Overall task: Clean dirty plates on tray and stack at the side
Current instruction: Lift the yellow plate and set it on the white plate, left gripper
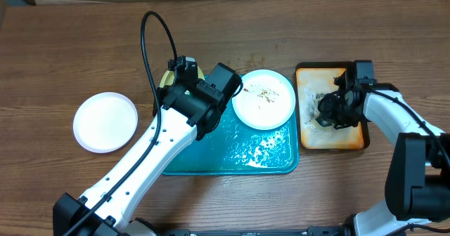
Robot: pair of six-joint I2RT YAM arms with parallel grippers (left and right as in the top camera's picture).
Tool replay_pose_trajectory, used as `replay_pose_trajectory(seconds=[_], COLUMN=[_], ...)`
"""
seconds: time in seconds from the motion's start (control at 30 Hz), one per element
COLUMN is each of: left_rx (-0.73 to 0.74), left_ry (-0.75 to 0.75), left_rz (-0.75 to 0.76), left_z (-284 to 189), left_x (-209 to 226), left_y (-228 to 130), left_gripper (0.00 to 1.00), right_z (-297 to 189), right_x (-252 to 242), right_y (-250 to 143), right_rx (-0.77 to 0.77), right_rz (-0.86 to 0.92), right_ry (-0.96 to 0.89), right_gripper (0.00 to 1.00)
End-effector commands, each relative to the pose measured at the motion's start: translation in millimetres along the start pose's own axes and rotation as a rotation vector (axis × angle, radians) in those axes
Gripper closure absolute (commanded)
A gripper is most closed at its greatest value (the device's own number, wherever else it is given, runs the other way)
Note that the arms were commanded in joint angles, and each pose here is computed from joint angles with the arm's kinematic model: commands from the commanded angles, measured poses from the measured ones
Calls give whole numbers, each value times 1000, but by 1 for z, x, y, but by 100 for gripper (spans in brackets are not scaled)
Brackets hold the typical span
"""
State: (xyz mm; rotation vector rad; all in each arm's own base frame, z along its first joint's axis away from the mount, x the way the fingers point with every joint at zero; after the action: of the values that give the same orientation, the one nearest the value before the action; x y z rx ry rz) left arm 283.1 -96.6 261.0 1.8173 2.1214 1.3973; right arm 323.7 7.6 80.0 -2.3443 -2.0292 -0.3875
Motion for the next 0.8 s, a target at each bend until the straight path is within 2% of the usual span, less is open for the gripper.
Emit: replay_pose_trajectory(seconds=[0.0,0.3,0.37,0.43,0.6,0.77], left_rx=[-29,-120,-108,-92,-85,-75], left_ry=[8,146,80,24,29,46], left_rz=[-44,-31,-96,0,-55,-36], left_z=[-5,-6,-7,-10,-8,-7], left_x=[6,21,12,2,4,7], left_y=[2,10,10,9,9,7], left_gripper=[96,96,96,96,96,96], right_z=[-25,-96,-100,-99,-99,-99], right_x=[6,20,20,20,19,19], right_y=[14,24,24,23,21,21], right_rx=[-56,-221,-233,-229,-221,-216], right_rz=[-13,-47,-61,-63,-69,-68], right_ry=[5,19,17,16,14,13], right_gripper=[96,96,96,96,96,96])
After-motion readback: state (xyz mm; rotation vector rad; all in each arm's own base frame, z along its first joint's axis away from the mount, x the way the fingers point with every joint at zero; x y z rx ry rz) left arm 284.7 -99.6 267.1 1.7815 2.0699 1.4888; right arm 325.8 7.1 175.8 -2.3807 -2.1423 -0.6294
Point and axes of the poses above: each gripper's point midway between its finger pads, its own z axis out along the fingers, its own x axis along the line the jaws close on, y = z × x, the point moved 7 cm from there along -z, back along the fingers, and after that the axes turned 7 degrees about -z, right-handed, at the moved point
